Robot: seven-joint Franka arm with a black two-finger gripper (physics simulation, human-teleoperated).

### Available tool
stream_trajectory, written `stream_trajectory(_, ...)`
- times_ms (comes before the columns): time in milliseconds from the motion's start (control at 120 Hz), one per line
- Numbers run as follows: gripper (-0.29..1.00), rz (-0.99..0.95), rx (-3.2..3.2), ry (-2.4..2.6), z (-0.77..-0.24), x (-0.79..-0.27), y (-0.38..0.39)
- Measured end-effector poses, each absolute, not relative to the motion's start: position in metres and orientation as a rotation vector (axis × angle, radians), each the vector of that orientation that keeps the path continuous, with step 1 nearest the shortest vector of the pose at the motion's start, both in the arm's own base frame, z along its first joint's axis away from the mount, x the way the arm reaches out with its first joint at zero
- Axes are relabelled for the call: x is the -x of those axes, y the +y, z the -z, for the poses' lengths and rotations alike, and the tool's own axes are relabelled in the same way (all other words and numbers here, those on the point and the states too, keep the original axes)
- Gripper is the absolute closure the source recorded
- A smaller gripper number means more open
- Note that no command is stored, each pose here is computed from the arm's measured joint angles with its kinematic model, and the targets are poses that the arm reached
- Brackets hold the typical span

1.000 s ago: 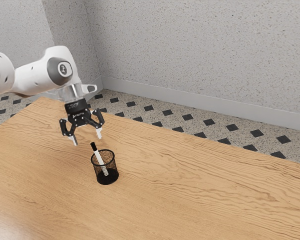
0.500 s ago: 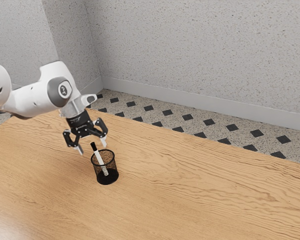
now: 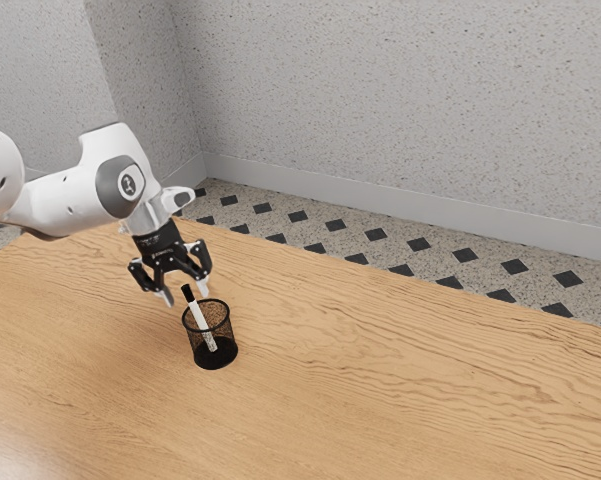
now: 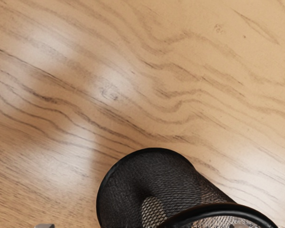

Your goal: Take the marker out of the pen holder and place it to the left of the pen holder.

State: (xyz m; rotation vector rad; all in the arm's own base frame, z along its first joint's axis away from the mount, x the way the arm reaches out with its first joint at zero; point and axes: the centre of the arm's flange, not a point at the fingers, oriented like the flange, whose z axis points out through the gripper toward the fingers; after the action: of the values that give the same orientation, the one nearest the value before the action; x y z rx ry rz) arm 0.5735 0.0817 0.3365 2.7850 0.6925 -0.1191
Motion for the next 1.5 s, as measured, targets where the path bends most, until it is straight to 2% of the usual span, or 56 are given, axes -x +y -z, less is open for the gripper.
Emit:
stream_trajectory(342, 0.33, 0.128, -2.790, 0.637, -0.339, -0.573, 0.068)
stream_trajectory(850, 0.67, 0.125, -2.799, 0.613, -0.343, -0.575, 0.072)
stream_trajectory(1075, 0.74, 0.111, -2.813, 0.608, -0.348, -0.578, 0.074)
stream_trajectory(1175, 0.76, 0.063, -2.824, 0.601, -0.383, -0.575, 0.081)
stream_trajectory(1350, 0.77, -0.087, -2.889, 0.577, -0.505, -0.548, 0.104)
stream_trajectory(1425, 0.78, -0.035, -2.962, 0.576, -0.518, -0.542, 0.115)
stream_trajectory(1500, 0.78, 0.101, -3.075, 0.572, -0.507, -0.538, 0.128)
